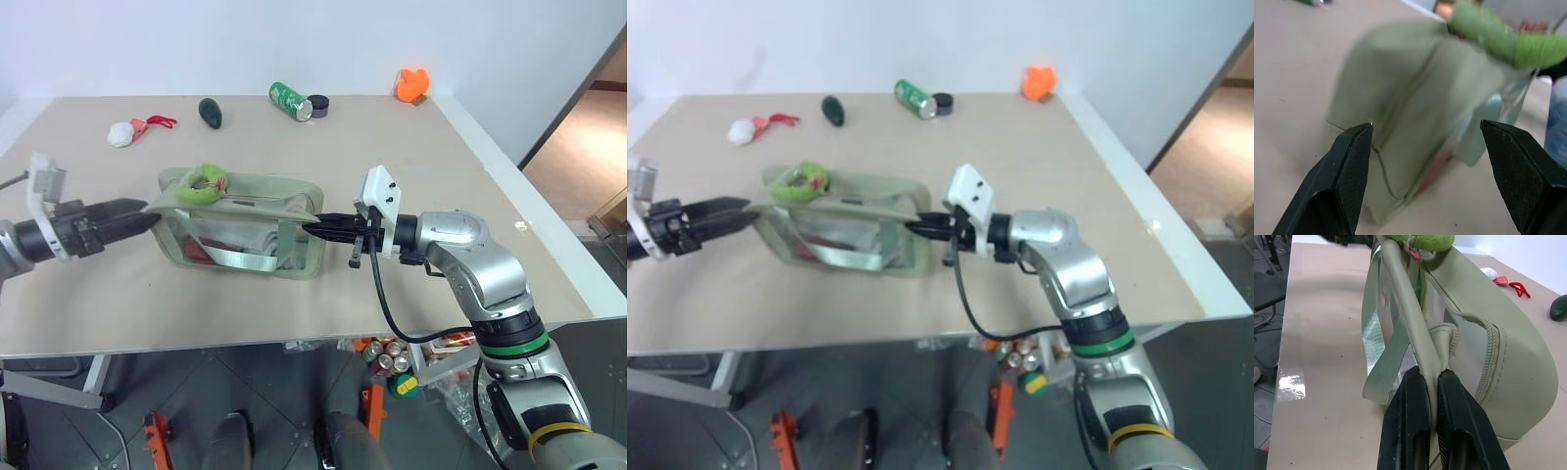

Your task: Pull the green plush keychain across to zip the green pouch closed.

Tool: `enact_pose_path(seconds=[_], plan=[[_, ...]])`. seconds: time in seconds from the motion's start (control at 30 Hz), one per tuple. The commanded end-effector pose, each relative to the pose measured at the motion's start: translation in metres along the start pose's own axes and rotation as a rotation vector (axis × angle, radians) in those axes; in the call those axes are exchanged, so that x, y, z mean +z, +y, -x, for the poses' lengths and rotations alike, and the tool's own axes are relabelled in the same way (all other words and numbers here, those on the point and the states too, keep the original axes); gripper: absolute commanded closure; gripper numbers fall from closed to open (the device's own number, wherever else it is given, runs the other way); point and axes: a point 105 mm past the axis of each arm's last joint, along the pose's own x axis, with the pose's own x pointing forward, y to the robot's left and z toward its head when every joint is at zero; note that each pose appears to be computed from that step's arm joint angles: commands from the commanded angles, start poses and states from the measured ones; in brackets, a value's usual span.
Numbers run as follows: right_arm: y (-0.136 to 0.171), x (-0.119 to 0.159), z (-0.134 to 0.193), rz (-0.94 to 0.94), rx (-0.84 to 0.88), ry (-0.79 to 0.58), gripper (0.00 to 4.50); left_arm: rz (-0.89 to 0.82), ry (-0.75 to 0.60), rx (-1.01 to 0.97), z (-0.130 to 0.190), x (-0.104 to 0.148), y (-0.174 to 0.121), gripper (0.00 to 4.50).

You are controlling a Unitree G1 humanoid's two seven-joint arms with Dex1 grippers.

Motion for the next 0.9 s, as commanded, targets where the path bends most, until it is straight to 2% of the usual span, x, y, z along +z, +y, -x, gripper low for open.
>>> enact_pose_path(seconds=[0.03, 0.13, 0.17, 0.47, 0.77, 0.8, 0.9], plan=[[-0.002, 0.008, 0.005, 0.024, -0.018, -0.016, 4.5, -0.051, 0.004, -0.003, -0.002, 0.007, -0.001, 0.88], [-0.002, 0.007, 0.006, 0.023, -0.023, -0.013, 4.5, -0.05, -0.007, -0.014, -0.008, 0.012, -0.002, 0.88], [-0.002, 0.007, 0.006, 0.023, -0.024, -0.012, 4.5, -0.049, -0.015, -0.024, -0.011, 0.014, -0.003, 1.39], [-0.002, 0.006, 0.006, 0.021, -0.025, -0.01, 4.5, -0.099, -0.024, -0.059, -0.012, 0.022, -0.012, 4.41], [-0.008, 0.007, 0.006, -0.015, -0.042, -0.034, 4.5, -0.141, 0.071, -0.041, -0.015, 0.007, -0.016, 4.49], [-0.01, 0.008, 0.007, -0.034, -0.051, -0.044, 3.76, -0.142, 0.072, -0.04, -0.015, 0.006, -0.016, 4.5], [-0.013, 0.009, 0.012, -0.055, -0.06, -0.055, 2.9, -0.142, 0.068, -0.039, -0.016, 0.006, -0.017, 4.5]])
